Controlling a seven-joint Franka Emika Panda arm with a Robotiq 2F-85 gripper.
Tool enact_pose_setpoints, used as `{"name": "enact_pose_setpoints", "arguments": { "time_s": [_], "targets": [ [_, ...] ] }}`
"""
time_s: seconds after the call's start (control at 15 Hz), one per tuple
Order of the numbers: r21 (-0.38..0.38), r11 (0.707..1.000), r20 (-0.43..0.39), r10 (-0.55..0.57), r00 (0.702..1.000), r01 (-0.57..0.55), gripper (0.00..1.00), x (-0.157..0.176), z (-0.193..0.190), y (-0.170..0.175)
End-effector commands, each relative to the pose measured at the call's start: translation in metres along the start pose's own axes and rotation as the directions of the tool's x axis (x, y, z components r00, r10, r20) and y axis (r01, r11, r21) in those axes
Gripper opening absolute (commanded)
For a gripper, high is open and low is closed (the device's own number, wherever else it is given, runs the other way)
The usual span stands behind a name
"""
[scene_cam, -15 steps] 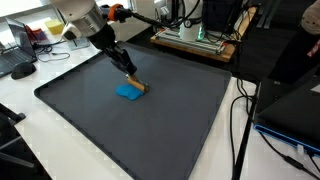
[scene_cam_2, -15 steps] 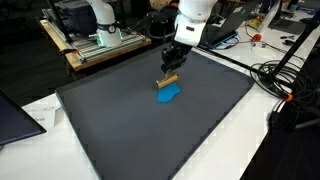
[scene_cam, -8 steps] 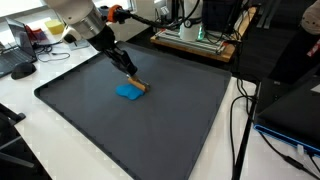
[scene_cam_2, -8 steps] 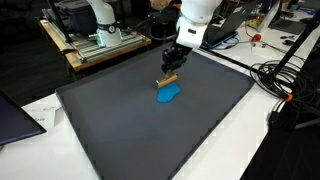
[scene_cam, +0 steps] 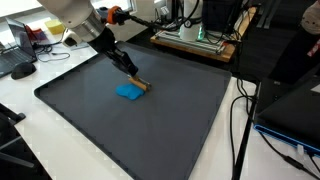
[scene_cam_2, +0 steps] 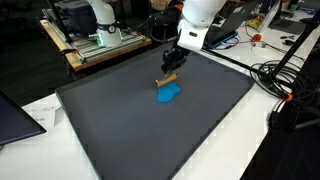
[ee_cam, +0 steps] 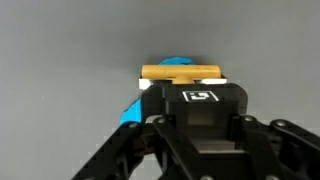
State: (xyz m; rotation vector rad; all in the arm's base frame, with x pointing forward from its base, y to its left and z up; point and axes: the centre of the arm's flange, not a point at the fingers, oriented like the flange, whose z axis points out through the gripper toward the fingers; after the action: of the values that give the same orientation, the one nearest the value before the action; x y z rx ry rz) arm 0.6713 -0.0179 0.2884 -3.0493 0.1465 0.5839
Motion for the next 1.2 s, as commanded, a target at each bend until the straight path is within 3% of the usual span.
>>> {"name": "enact_pose_setpoints", "arguments": {
  "time_s": [0.0,0.73,0.87,1.0,1.13],
  "targets": [
    [0.040,0.999,0.147,-0.016,0.989,0.010,0.23,0.011,0.066,-0.009],
    [0.036,0.999,0.219,-0.015,0.976,0.007,0.23,0.011,0.076,-0.010],
    [0.043,0.999,0.299,-0.018,0.954,0.005,0.23,0.009,0.097,-0.011],
    [0.049,0.999,0.410,-0.017,0.912,-0.003,0.23,0.003,0.120,-0.012],
    [0.056,0.998,0.469,-0.012,0.883,-0.016,0.23,-0.005,0.134,-0.009]
  ]
}}
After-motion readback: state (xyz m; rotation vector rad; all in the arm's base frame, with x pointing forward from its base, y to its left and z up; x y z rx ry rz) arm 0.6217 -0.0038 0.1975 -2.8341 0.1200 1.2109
